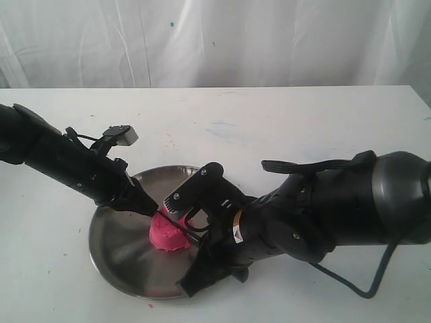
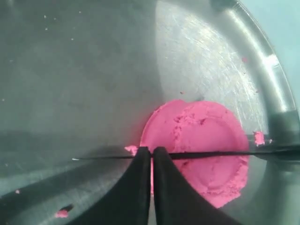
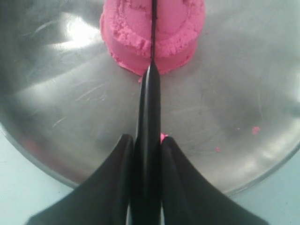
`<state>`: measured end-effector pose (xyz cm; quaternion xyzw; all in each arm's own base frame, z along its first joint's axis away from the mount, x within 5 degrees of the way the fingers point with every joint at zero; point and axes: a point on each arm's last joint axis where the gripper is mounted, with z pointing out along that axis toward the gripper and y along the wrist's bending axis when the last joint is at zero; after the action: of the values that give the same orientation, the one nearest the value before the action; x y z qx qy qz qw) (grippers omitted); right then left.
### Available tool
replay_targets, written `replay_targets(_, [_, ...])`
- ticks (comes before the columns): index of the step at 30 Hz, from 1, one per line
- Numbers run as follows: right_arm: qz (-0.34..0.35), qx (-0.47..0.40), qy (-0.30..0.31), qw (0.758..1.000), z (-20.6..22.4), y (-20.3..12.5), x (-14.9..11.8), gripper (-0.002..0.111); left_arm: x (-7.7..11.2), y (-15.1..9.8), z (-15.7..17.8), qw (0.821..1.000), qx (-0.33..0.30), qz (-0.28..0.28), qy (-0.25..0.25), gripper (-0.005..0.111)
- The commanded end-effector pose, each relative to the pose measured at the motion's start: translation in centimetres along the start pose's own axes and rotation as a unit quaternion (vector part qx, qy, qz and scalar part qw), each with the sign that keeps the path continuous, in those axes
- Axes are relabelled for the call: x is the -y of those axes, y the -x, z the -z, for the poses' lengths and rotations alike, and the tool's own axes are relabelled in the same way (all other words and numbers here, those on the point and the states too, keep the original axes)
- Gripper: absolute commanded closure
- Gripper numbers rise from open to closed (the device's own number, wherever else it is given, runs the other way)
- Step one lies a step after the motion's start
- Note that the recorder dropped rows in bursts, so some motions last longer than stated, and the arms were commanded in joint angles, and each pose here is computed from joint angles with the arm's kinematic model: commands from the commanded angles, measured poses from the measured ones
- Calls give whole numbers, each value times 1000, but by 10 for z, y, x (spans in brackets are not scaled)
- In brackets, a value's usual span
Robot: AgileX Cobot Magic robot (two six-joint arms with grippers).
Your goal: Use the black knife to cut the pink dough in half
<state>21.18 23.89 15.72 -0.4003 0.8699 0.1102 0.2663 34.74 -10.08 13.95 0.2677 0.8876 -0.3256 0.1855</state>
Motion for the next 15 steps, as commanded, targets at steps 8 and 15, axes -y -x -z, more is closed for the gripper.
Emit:
replay_targets(8, [6, 32, -1, 999, 14, 8, 1, 108, -1, -4, -7, 1000, -10, 9, -10, 98])
replay_targets(15, [6, 32, -1, 999, 14, 8, 1, 108, 1, -2, -5, 1000, -6, 5, -9, 98])
